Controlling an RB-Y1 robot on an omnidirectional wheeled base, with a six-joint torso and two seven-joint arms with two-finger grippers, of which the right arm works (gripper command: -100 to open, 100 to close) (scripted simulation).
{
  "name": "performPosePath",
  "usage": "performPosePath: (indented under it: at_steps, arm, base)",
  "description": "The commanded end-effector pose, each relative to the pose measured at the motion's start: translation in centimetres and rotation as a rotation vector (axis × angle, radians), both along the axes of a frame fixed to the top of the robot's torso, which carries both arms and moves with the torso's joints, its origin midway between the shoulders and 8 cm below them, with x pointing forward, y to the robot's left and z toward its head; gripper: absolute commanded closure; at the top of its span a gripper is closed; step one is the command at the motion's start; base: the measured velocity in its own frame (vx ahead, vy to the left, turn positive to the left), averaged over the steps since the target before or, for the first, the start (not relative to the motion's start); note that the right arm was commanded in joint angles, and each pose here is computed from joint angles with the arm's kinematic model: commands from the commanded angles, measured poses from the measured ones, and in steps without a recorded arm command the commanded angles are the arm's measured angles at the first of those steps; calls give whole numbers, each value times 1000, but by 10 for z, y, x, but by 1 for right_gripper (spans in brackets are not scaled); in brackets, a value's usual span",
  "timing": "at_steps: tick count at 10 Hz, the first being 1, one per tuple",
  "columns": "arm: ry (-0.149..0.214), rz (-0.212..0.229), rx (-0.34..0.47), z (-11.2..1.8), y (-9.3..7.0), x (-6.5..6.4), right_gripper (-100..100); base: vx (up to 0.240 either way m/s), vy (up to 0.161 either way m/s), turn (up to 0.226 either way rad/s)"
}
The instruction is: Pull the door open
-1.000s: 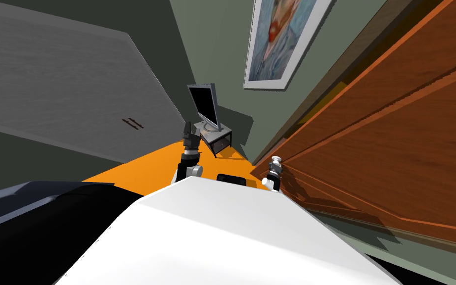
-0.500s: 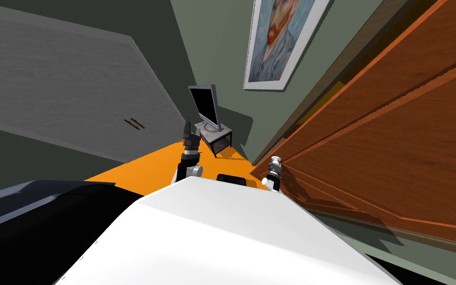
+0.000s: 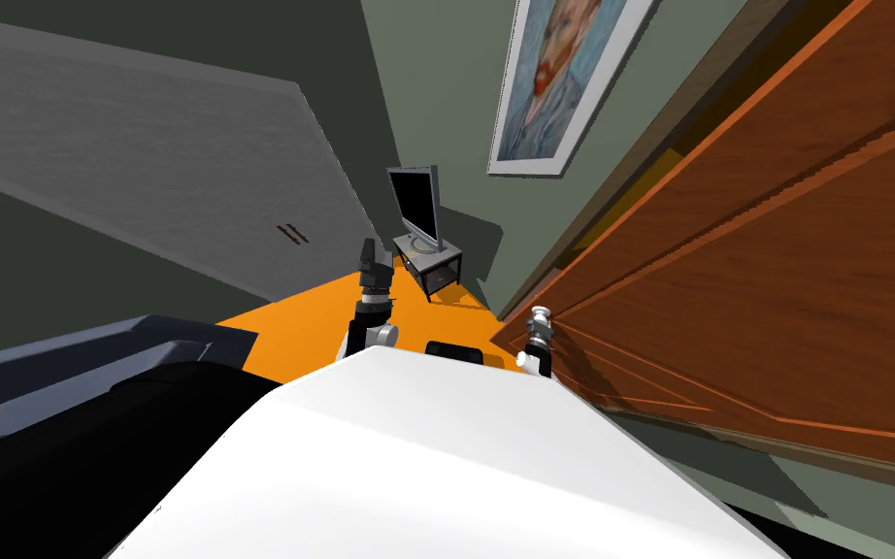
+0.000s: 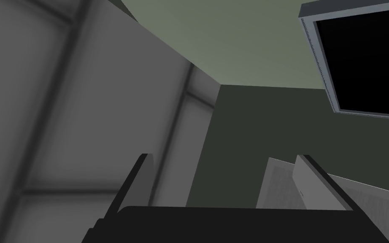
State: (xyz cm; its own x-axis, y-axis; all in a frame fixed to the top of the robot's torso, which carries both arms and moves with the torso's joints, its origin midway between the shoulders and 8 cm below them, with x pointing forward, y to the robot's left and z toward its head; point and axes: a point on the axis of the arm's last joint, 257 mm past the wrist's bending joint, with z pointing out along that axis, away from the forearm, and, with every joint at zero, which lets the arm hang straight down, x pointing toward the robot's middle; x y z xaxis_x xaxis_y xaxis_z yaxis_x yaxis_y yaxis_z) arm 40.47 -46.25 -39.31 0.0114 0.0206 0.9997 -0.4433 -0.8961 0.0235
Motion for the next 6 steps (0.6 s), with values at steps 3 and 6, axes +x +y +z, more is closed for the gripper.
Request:
performPosePath:
  at_steps: [3,6]
  arm:
    - [-10,62,13,2,8,1,100]
    - [-8,77,16,1,9,0,100]
  base:
    - [-216,-17,133]
    - [-175,-14,91]
